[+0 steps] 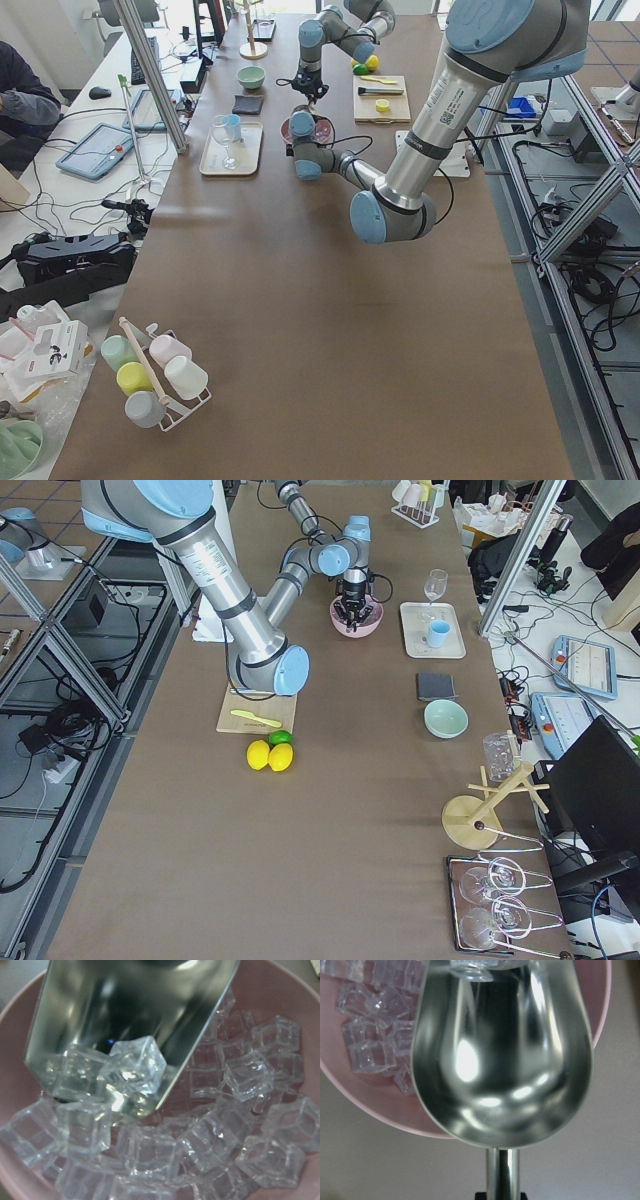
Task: Put ice in cup with scoop
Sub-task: 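Lift the scoop of ice out of the bowl with the right gripper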
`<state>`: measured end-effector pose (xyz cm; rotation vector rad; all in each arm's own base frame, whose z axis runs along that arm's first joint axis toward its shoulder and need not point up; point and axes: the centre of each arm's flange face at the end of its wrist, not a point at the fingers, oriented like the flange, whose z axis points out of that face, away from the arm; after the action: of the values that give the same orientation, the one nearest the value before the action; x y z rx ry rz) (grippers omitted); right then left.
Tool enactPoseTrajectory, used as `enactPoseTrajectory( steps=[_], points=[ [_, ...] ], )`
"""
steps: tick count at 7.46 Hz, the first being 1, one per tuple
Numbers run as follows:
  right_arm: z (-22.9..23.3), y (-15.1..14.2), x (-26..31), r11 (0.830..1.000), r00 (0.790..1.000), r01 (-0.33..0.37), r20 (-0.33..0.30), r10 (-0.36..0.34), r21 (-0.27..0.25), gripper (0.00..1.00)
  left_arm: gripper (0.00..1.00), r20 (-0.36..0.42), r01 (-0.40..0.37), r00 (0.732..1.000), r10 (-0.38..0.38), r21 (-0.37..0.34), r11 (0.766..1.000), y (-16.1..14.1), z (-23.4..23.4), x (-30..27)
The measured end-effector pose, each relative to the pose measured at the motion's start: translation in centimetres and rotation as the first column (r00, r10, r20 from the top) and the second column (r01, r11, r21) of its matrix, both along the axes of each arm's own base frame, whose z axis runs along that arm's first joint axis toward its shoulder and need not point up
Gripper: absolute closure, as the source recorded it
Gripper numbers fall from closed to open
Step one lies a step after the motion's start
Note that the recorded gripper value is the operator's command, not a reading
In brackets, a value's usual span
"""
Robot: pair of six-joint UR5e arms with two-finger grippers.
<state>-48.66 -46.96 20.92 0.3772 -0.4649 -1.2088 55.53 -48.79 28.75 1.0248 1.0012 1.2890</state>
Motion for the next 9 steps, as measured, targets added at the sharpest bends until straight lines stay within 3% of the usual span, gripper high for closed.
enactPoseTrajectory(
  steps=[4, 7, 9],
  points=[
    [-0.1, 1.5, 1.6, 0.999, 0.985, -0.037, 0.169, 0.031, 0.029, 1.0, 0.02, 0.004, 0.0, 1.0, 0.0, 0.0, 1.0, 0.0, 0.3, 0.0],
    [0.1, 2.1, 3.2, 0.994, 0.943, -0.072, 0.331, 0.042, 0.079, 1.0, 0.02, 0.006, 0.004, 1.0, -0.004, 0.003, 1.0, 0.1, 0.5, 0.0],
    [2.0, 1.8, 4.2, 0.993, 0.938, -0.088, 0.342, 0.058, 0.074, 1.0, 0.02, 0.007, 0.006, 1.0, -0.006, 0.003, 1.0, 0.1, 0.6, 0.0]
  ],
)
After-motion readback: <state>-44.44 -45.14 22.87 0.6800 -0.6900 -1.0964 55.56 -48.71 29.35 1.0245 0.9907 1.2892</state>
